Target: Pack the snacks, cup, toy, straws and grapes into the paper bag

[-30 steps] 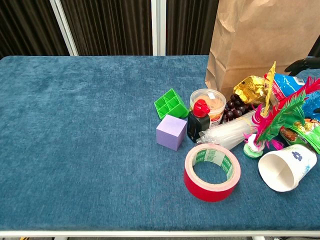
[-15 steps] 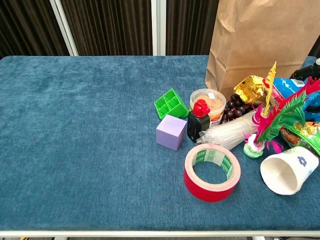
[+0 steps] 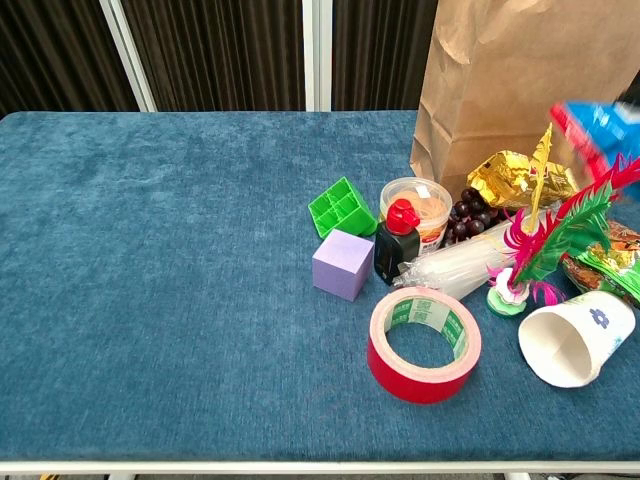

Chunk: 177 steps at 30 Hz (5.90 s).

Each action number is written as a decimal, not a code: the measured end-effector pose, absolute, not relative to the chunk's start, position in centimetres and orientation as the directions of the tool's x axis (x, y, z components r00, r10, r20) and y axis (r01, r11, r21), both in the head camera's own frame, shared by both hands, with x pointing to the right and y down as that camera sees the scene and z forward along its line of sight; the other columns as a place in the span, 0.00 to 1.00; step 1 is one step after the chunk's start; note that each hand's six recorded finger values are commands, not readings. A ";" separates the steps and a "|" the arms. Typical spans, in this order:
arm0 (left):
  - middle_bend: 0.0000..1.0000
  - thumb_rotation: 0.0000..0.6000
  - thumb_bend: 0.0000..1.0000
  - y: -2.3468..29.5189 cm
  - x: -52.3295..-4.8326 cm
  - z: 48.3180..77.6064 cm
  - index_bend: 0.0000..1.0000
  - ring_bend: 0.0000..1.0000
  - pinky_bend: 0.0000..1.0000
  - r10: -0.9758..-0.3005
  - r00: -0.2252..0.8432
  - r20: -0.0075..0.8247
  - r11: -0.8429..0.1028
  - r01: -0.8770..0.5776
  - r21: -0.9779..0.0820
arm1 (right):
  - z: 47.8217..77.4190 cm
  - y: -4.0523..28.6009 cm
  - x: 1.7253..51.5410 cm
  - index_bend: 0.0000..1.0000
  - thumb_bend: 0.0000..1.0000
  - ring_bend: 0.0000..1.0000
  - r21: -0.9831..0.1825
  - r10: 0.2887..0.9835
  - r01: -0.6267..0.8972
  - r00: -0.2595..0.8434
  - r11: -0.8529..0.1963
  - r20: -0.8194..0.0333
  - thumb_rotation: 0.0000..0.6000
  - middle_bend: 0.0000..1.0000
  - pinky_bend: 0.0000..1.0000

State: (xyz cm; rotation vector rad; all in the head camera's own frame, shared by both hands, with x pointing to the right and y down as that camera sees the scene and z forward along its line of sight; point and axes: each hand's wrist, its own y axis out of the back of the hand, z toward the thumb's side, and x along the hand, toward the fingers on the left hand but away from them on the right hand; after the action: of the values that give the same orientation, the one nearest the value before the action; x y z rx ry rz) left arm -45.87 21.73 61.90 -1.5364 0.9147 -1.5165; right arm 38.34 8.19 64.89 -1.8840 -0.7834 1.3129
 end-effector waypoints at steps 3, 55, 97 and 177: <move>0.04 1.00 0.05 21.7 -45.6 61.9 0.07 0.00 0.11 -0.897 0.039 0.439 -0.439 0.023 -0.898 | 62.7 7.5 38.1 0.57 0.39 0.35 -0.842 0.819 0.094 0.310 -0.531 -0.482 1.00 0.47 0.46; 0.04 1.00 0.05 22.0 -47.3 63.2 0.07 0.00 0.11 -0.876 0.014 0.481 -0.481 0.015 -0.877 | 53.0 -8.9 30.8 0.58 0.42 0.36 -0.979 0.959 -0.183 0.250 -0.087 -0.132 1.00 0.47 0.47; 0.04 1.00 0.05 21.9 -47.6 63.1 0.07 0.00 0.11 -0.878 0.016 0.479 -0.479 0.007 -0.878 | 50.8 -8.8 28.6 0.20 0.00 0.10 -0.992 0.952 -0.056 0.279 -0.115 -0.126 1.00 0.26 0.16; 0.04 1.00 0.05 22.8 -48.6 63.4 0.07 0.00 0.11 -0.871 -0.002 0.491 -0.490 0.052 -0.870 | 70.9 14.5 41.1 0.18 0.00 0.06 -0.745 0.655 -0.267 0.357 -0.611 -0.666 1.00 0.17 0.09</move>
State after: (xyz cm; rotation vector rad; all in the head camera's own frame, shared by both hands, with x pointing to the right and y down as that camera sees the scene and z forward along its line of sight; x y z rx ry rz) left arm -48.60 22.76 63.40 -1.5390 0.8745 -1.5895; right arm 41.12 14.47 70.93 -1.7786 -0.3433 1.3794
